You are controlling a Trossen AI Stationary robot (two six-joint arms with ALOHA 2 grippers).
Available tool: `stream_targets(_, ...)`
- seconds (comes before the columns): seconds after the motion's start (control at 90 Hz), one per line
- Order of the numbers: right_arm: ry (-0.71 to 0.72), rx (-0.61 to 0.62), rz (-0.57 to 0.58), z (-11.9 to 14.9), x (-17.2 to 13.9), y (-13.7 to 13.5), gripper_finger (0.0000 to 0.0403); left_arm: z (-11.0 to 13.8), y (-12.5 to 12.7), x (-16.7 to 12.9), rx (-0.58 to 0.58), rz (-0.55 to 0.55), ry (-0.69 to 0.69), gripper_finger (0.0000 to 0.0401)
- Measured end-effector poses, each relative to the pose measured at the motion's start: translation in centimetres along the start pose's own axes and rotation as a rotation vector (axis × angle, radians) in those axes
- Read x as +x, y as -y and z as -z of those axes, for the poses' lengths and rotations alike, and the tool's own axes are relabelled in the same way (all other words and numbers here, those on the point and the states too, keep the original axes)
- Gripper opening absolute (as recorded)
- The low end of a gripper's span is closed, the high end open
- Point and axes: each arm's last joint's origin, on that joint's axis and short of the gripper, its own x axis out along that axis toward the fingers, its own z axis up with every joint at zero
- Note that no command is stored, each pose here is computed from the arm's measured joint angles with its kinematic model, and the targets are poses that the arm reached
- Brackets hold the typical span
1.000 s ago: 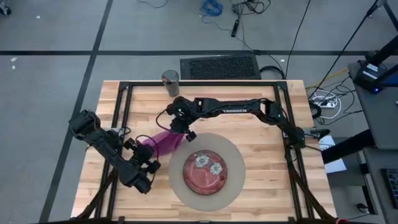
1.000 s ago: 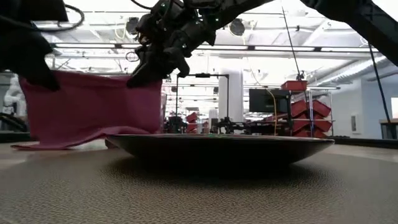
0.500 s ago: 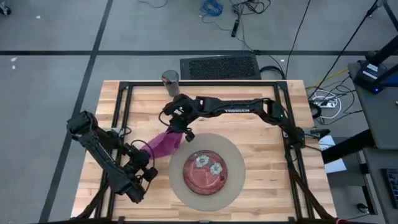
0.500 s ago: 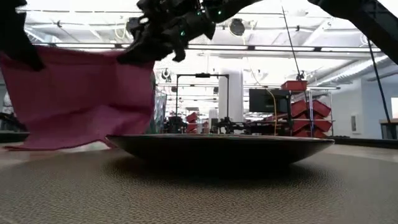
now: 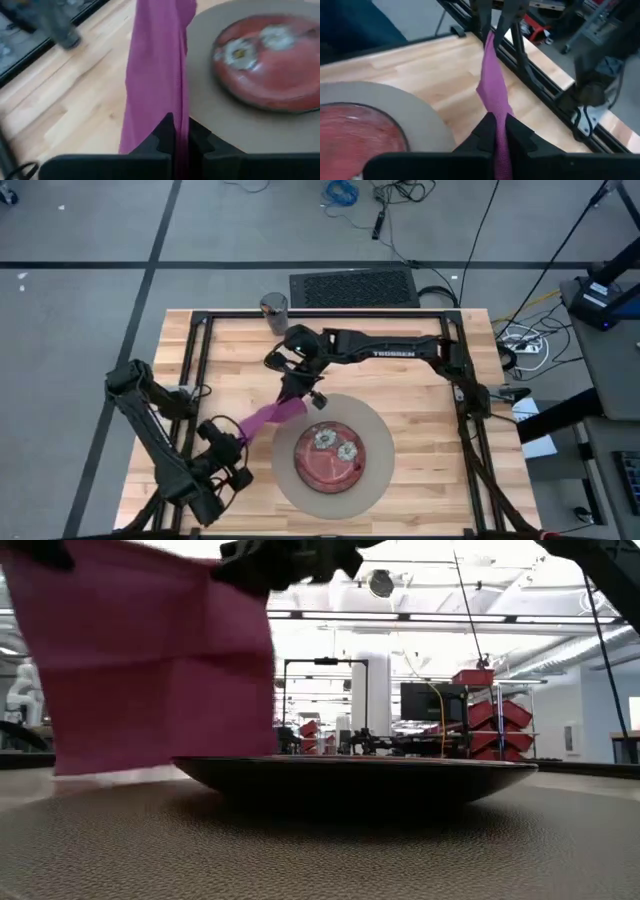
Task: Set table place
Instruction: Move the pink napkin to the middle left of the table
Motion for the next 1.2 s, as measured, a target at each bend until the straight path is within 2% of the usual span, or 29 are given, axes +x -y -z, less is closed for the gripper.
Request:
stream_targets(0.144,0.082,-0.004,-0.067,-1.5,-1.4,-0.6,0.0,-2.0,1.2,-1.7,0.021,0.085,0.058,0.0)
stream_targets(0.344,0.163,0.049,-0.178,-1.5,-1.3,-1.1,0.0,-2.8,2.2,-2.5,-0.028,0.112,-0.002,0.0)
stream_targets(0.544,0.135,0.104,-0.226,-0.6,-0.2,-1.5,0.0,-2.5,2.2,-1.6,-0.06,0.044,-0.146,0.0)
stream_targets(0.733,0.1,0.14,-0.243,1.2,1.6,-1.5,0.0,-1.8,2.6,-0.3,-0.02,-0.051,-0.245,0.0)
stream_targets(0.911,0.041,0.137,-0.21,2.6,2.9,-1.3,0.0,-0.4,2.3,1.6,0.012,-0.122,-0.28,0.0)
stream_targets(1.2,-0.017,0.086,-0.142,4.1,2.9,-0.4,0.0,1.1,1.3,4.6,0.065,-0.223,-0.296,0.0)
